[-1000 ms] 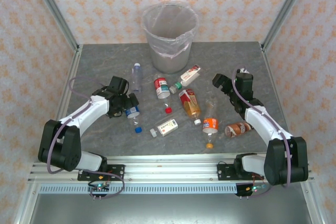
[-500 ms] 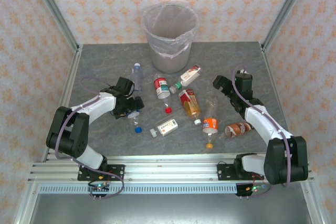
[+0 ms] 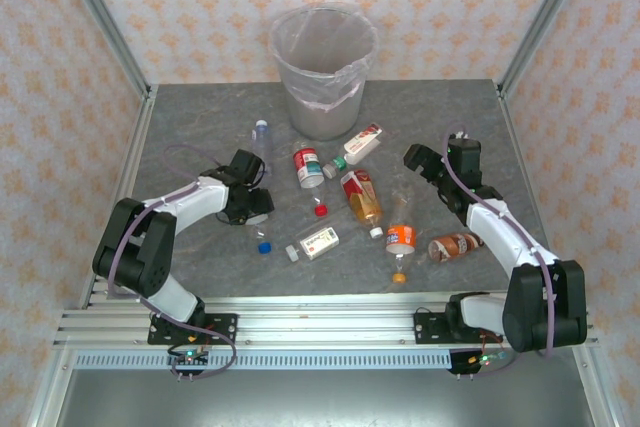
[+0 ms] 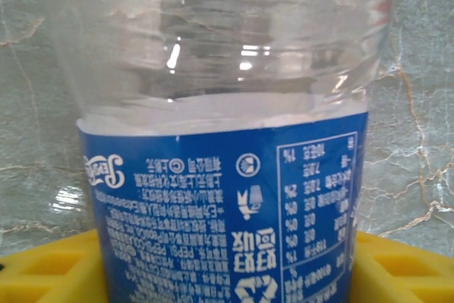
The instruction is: Put the plastic bottles in the bin
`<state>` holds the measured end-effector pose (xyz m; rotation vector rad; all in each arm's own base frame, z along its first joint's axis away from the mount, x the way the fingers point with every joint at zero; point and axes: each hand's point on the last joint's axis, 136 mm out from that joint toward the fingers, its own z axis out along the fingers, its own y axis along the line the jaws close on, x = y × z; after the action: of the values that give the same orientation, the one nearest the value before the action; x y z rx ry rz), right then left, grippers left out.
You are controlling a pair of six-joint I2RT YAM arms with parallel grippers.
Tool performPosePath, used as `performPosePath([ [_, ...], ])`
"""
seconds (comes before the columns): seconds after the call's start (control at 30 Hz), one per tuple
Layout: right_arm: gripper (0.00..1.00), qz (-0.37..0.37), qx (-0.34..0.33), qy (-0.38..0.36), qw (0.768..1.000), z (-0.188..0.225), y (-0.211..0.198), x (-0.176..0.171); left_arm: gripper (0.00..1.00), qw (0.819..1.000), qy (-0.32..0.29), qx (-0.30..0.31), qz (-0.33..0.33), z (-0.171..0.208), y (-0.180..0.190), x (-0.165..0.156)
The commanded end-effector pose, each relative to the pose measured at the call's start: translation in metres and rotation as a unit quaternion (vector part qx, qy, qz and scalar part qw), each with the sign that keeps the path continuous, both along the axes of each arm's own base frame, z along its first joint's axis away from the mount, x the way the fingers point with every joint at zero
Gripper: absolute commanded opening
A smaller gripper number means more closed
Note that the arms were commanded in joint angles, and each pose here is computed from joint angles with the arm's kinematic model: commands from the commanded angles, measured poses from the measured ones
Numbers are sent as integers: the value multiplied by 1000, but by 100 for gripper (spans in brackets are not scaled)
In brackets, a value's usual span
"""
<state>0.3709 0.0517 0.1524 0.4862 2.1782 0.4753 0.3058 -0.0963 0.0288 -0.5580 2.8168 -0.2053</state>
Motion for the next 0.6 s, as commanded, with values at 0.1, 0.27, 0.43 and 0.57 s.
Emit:
performPosePath([
  [0.1,99,34,11,-49,998,29,13,3,58,999,-32,5,-11,11,0,8],
  [0.27,99,55,20,-82,995,42,21,-2,54,999,-46,6,-15,20,1,8],
  [0.43,99,73,30,-108,991,52,27,-4,54,997,-81,9,-14,40,5,9],
  [0.57,99,86,40,-124,988,58,33,-5,54,993,-113,18,-11,63,11,10],
])
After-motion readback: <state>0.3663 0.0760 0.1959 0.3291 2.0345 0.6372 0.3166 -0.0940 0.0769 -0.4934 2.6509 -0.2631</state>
